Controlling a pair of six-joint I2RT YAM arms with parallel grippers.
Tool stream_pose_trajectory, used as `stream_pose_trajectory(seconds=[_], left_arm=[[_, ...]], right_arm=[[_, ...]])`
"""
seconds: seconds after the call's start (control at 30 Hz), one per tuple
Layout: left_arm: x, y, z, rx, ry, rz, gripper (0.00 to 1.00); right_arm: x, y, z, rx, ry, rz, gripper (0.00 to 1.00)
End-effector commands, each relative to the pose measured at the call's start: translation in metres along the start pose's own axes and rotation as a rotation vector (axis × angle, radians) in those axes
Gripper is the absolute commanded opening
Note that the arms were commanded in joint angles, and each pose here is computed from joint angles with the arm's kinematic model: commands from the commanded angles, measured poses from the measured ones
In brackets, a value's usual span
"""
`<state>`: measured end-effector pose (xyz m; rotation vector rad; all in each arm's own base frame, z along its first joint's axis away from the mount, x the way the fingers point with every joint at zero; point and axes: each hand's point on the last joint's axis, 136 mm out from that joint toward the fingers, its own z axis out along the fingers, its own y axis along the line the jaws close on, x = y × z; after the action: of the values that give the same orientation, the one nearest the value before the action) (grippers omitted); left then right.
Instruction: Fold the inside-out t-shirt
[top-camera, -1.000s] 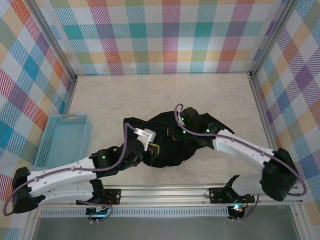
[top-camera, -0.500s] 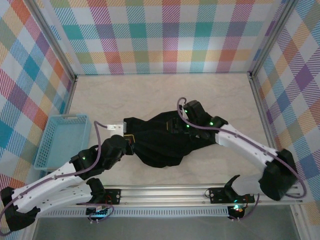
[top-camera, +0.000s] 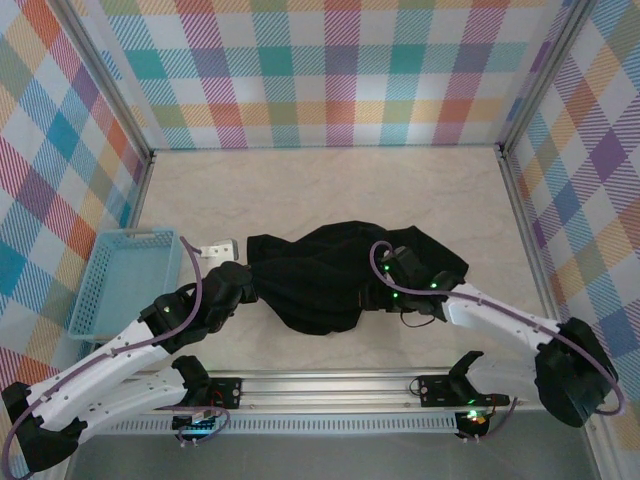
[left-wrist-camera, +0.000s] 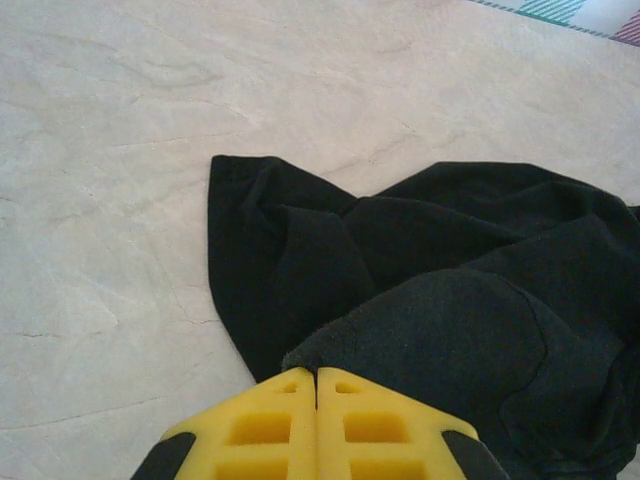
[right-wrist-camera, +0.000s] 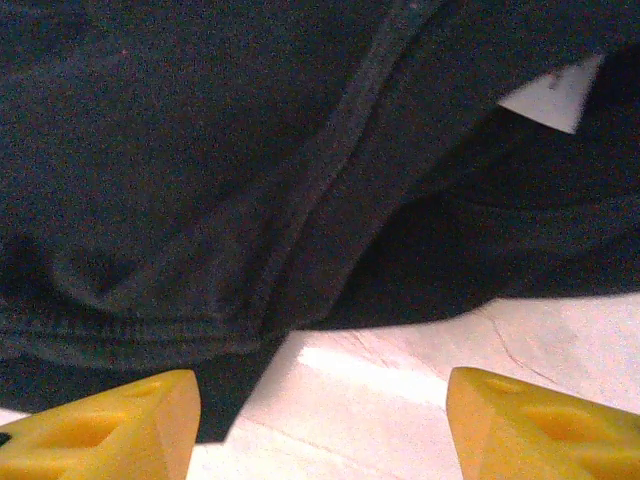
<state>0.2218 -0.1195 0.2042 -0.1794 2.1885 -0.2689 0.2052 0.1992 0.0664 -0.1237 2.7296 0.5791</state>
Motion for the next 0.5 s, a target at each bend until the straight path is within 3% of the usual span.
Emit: stream_pose_trajectory(seconds=[0.0,0.13,0.2,0.4,0.47], left_arm=[[-0.007,0.006,-0.002,-0.027,-0.021,-0.020,0.00],[-0.005,0.010,-0.001,-0.049,-0.015,-0.008,0.00],[-0.005,0.010,0.000,-0.056,-0.016,-0.004,0.00],[-0.027,0.005,-0.003,-0.073,-0.038,0.015,0.00],[-0.048,-0.001,-0.008,-0.076,-0.066,0.030,0.00]], right_arm=[[-0.013,0.014,0.013,-0.040,-0.019,0.033,0.64],[-0.020,0.017,0.024,-0.030,-0.009,0.016,0.60],[-0.023,0.023,0.026,-0.047,-0.006,0.009,0.53],[-0.045,0.039,0.002,-0.062,-0.055,-0.043,0.07],[-0.064,0.042,-0.025,-0.032,-0.122,-0.078,0.00]])
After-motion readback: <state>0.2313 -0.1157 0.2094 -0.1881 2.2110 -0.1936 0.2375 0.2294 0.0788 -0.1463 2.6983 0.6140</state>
